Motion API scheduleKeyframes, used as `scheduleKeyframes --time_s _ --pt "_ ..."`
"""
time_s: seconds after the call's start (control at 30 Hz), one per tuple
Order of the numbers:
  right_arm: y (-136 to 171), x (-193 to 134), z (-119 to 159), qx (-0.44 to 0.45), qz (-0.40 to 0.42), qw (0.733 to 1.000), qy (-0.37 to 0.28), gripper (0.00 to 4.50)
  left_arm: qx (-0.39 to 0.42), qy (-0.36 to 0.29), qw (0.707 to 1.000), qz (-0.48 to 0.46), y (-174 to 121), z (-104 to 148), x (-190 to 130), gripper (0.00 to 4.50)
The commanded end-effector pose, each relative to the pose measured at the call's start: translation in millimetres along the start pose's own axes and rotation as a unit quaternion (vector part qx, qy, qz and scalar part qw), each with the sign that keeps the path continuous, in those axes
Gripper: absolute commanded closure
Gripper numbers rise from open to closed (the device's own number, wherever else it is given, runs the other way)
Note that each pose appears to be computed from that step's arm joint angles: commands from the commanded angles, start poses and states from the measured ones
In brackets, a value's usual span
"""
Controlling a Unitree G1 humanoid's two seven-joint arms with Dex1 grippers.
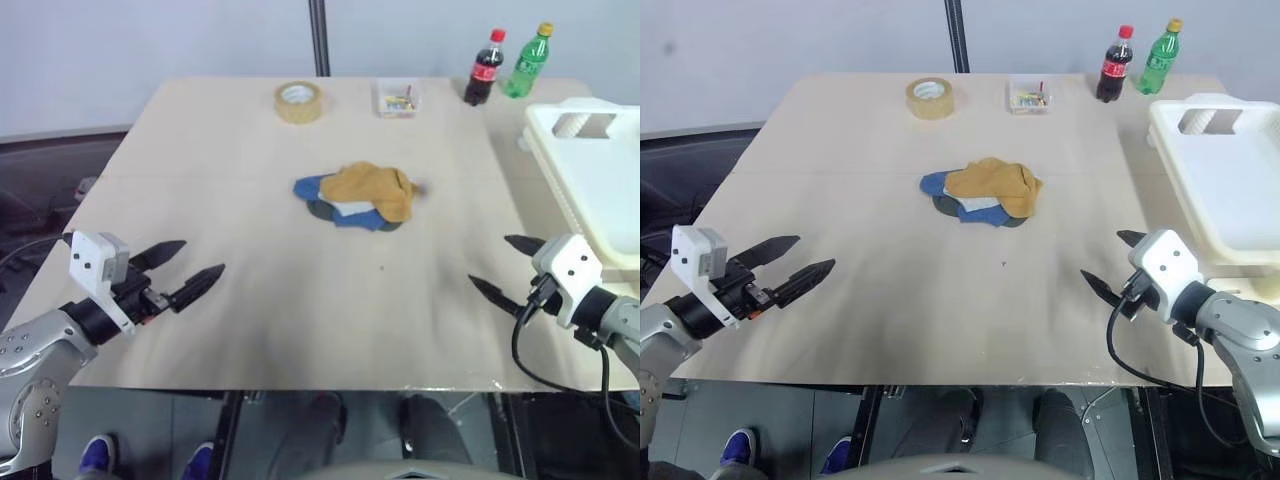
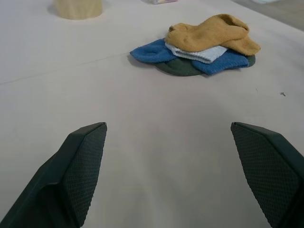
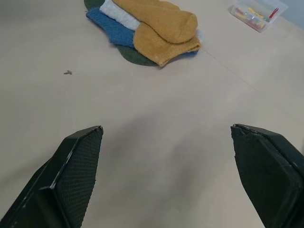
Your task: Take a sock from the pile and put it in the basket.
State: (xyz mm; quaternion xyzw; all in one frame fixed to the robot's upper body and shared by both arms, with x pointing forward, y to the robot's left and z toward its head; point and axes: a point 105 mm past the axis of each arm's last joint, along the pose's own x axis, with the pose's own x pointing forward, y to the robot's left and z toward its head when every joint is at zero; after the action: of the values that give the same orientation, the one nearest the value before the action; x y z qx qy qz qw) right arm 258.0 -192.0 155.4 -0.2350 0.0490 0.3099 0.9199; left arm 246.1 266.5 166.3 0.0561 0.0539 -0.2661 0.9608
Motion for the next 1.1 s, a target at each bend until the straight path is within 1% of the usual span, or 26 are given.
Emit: scheduleKeyframes --time_s 0.03,0.13,0.23,0.33,0.4,0.5,0.57,0.7,0.83,0.87,0.9,0.93,1.1 --pt "1.0 4.2 15.3 -0.012 -0.006 1.000 -0.020 0.00 0.020 -0.016 1.000 -0.005 -3.1 14.8 0.5 0.04" --pt "1.4 22.8 25.0 -0.015 -0.007 0.999 -0.037 0.00 0.024 -0.025 0.999 -0.010 -7.7 20.2 9.3 0.04" --pt "6.2 42.6 30.9 -0.015 0.010 0.999 -0.044 0.00 0.027 -0.024 0.999 -0.022 -12.6 22.4 13.9 0.04" --pt "6.2 68.0 40.7 -0.021 0.014 0.998 -0.060 0.00 0.038 -0.029 0.999 -0.025 -15.6 26.8 19.5 0.04" --pt "3.1 88.2 49.3 -0.005 0.004 0.997 -0.072 0.00 0.040 -0.038 0.998 -0.021 -15.7 30.6 23.5 0.04" --pt "5.4 122.1 63.7 -0.005 0.004 0.996 -0.090 0.00 0.046 -0.052 0.998 -0.007 -19.4 34.7 30.8 0.04" --pt "8.9 139.7 67.7 -0.013 0.006 0.995 -0.095 0.00 0.041 -0.061 0.997 0.000 -22.2 36.3 33.5 0.04" --pt "17.6 167.7 71.1 -0.033 0.012 0.994 -0.101 0.00 0.036 -0.065 0.997 -0.011 -31.9 34.3 33.6 0.04" --pt "25.3 190.5 85.0 -0.043 0.019 0.992 -0.119 0.00 0.037 -0.062 0.997 -0.006 -31.2 32.4 29.0 0.04" --pt "27.9 196.3 89.2 -0.048 0.021 0.991 -0.123 0.52 0.037 -0.061 0.997 -0.005 -30.7 31.8 28.0 0.00" --pt "30.8 201.1 93.0 -0.052 0.026 0.990 -0.128 0.74 0.037 -0.061 0.997 -0.003 -30.5 31.6 27.2 0.00" --pt "33.2 205.5 96.1 -0.053 0.029 0.989 -0.131 1.06 0.037 -0.061 0.997 -0.002 -30.5 31.6 26.6 0.00" --pt "35.7 221.6 101.6 -0.051 0.027 0.990 -0.132 1.06 0.036 -0.061 0.998 0.000 -32.2 30.9 23.9 0.00"
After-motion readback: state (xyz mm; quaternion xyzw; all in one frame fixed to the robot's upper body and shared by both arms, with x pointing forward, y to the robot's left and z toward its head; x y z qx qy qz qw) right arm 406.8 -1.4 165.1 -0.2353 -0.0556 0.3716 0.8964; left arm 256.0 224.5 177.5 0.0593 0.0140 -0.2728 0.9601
